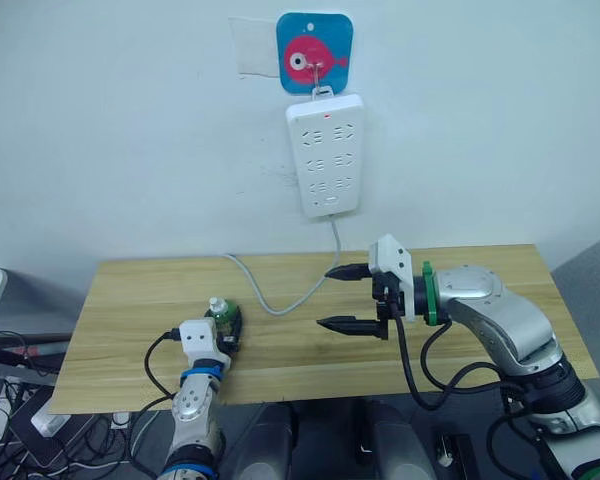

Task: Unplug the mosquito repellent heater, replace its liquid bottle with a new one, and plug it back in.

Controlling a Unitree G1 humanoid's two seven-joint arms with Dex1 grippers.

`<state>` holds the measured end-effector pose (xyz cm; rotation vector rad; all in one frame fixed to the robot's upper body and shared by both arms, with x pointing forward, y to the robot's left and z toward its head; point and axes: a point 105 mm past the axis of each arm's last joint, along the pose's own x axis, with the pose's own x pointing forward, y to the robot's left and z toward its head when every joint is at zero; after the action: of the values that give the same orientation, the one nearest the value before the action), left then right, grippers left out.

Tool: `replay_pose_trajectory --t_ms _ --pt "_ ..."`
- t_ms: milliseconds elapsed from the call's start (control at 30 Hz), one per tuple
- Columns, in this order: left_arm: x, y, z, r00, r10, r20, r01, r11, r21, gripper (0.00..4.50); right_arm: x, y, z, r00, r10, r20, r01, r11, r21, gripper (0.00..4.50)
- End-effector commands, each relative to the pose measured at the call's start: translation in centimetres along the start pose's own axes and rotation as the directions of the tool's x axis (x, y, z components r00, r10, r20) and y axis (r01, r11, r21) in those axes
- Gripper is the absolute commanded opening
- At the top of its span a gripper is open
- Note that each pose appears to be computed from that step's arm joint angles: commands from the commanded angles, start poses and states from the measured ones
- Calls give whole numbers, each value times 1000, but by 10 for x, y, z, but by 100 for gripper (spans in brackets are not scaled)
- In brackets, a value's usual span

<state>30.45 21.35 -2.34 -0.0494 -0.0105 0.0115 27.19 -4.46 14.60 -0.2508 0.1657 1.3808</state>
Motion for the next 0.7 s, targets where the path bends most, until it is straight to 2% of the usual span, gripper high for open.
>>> replay_pose_trajectory --t_ms 33,167,233,300,400,500,567,633,700 --pt "-5 -1 0 1000 -9 11 9 1000 16 224 0 3 13 999 -10 46 12 999 -30 450" --pt "-3 -11 13 995 -102 25 98 989 110 224 3 -2 12 996 -59 64 61 998 -19 450" --pt "3 -34 39 961 -274 51 257 942 214 224 4 -5 11 993 -89 75 90 996 -19 450" --pt "5 -50 61 924 -377 55 354 903 244 224 5 -7 9 990 -114 84 115 993 -17 450" --pt "3 -76 103 820 -570 57 554 814 174 224 10 -8 10 982 -148 114 149 989 3 450" --pt "-13 -100 127 618 -785 -43 779 604 167 224 18 -7 14 972 -184 148 183 983 23 450" --pt "-18 -106 131 519 -847 -119 851 497 173 224 22 -9 16 962 -215 166 213 977 35 450" --pt "-19 -108 133 466 -871 -158 881 439 179 224 25 -12 17 955 -241 174 238 971 35 450" --pt "-16 -111 136 436 -884 -170 896 408 176 224 27 -12 20 949 -254 188 252 967 37 450"
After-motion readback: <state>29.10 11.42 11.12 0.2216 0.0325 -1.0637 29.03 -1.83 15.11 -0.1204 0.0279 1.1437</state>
